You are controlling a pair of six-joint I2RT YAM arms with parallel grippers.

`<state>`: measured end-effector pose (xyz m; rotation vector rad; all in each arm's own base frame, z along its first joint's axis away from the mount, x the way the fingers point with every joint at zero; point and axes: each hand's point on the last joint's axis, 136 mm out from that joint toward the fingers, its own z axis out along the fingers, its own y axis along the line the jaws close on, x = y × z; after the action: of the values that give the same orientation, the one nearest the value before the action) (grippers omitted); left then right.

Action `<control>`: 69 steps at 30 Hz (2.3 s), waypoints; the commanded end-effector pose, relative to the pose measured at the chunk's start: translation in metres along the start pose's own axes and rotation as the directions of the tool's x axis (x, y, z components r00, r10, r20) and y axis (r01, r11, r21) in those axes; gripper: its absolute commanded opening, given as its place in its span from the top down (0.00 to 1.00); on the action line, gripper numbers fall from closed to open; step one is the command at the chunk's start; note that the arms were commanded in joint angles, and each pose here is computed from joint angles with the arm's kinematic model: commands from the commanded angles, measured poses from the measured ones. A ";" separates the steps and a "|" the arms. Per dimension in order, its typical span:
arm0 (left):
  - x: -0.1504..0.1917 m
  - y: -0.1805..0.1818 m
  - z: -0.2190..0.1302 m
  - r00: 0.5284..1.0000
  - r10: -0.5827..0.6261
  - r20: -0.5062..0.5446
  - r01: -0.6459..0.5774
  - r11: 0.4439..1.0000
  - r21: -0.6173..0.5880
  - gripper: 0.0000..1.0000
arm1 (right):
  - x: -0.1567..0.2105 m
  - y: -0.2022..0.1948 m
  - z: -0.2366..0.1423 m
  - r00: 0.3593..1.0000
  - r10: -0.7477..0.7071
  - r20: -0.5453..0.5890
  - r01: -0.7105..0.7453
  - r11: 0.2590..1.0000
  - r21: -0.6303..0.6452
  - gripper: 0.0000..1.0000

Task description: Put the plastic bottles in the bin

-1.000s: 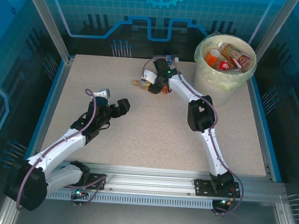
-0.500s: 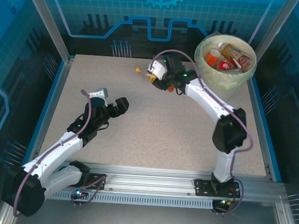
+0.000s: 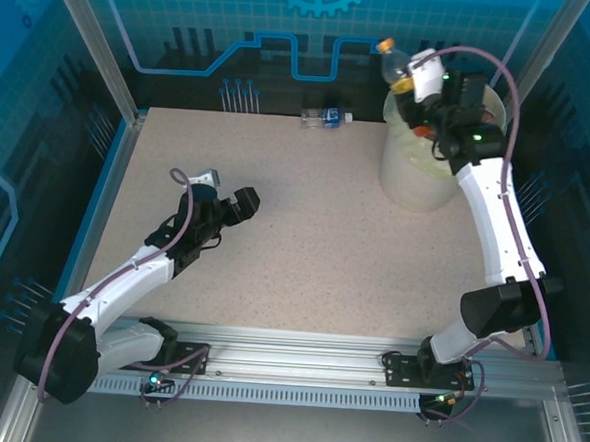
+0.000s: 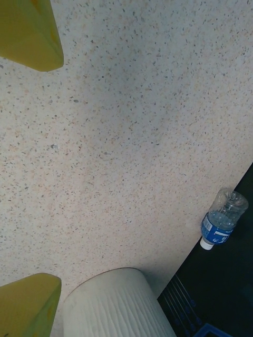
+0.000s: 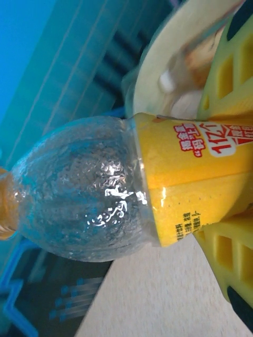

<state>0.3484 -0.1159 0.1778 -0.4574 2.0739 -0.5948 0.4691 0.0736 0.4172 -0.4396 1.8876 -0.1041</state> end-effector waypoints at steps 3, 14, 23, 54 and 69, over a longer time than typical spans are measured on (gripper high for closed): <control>-0.013 -0.015 0.007 0.999 -0.044 0.012 0.043 0.998 0.043 0.01 | 0.024 -0.053 0.003 0.985 0.087 -0.147 -0.057 0.978 0.199 0.57; -0.035 -0.029 0.020 0.999 -0.004 0.038 0.003 1.000 0.017 0.01 | 0.017 -0.051 0.013 0.968 0.205 -0.141 -0.174 0.963 0.206 0.05; -0.073 -0.056 0.057 0.994 -0.054 0.091 0.051 0.998 0.035 0.01 | -0.033 0.021 -0.010 0.952 0.307 0.008 -0.306 0.950 -0.063 0.00; -0.154 -0.082 0.316 0.971 -0.238 0.018 0.216 0.906 0.364 0.01 | 0.126 0.167 0.316 0.669 0.743 0.021 -0.735 0.657 0.168 0.00; -0.136 -0.087 0.373 0.970 -0.225 0.090 0.133 0.805 0.578 0.01 | 0.170 0.106 0.385 0.469 0.878 0.097 -0.881 0.473 -0.015 0.00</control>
<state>0.7461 -0.1919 0.1119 -0.4202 1.6858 -1.1722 0.7297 0.1805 0.0820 0.5768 1.9205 0.4609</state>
